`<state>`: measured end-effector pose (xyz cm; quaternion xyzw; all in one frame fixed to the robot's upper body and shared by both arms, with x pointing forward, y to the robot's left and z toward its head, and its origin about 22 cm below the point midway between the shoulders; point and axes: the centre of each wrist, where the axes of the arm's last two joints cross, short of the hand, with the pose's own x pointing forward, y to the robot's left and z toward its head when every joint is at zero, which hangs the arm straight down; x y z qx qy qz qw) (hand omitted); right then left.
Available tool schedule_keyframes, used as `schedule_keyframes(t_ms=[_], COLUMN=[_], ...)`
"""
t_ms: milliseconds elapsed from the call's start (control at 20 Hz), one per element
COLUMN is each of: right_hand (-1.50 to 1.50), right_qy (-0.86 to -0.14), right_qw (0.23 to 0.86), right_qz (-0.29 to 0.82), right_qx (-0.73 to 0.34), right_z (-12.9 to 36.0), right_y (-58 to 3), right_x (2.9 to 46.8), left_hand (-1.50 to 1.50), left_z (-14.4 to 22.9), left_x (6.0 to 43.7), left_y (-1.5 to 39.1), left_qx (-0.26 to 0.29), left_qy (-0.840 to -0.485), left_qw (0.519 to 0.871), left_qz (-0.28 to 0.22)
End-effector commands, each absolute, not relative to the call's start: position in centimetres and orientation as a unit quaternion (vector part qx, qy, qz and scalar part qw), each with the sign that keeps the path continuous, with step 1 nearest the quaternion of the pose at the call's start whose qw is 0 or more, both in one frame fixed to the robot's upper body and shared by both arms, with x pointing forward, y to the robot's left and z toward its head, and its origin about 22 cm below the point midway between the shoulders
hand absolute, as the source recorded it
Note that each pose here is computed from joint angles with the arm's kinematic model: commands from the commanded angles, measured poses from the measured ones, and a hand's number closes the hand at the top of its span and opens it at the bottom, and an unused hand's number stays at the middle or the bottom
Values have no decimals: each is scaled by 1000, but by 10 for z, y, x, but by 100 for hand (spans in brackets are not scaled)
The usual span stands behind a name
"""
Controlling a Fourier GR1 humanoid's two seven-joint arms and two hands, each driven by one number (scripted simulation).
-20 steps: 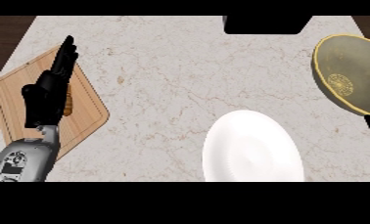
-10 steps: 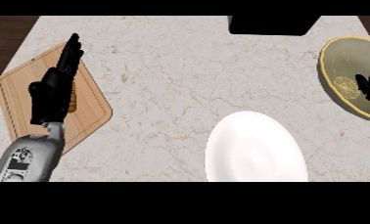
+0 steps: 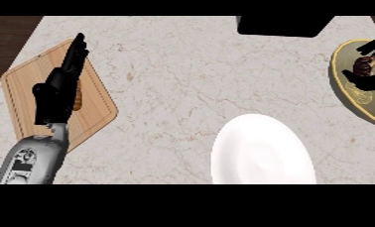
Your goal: Pick the cupcake from the plate and place it in the bowl
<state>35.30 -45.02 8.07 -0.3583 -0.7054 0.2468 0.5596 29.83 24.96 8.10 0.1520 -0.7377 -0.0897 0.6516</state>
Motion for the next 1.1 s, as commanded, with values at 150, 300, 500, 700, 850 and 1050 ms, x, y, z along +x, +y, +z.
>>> schedule_keyframes(t_ms=[150,300,500,700,850,1050], right_hand=[-150,-150,-150,-150,-150,-150], right_qy=[-733,-761,-773,-779,-778,-786], right_qw=[584,573,569,578,593,592], right_qz=[236,206,161,133,112,103], right_qx=[-259,-224,-228,-202,-173,-143], right_z=[71,63,80,94,101,108], right_y=[-468,-457,-473,-506,-534,-563], right_x=[353,360,359,338,313,282], left_hand=[0,0,0,0,0,0], left_z=[74,90,90,72,82,84], left_x=[289,301,302,298,297,295], left_y=[254,256,254,256,259,243], left_qx=[158,158,147,154,155,161], left_qy=[-743,-738,-734,-740,-741,-736], left_qw=[644,649,657,649,648,653], left_qz=[-91,-94,-86,-81,-85,-76])
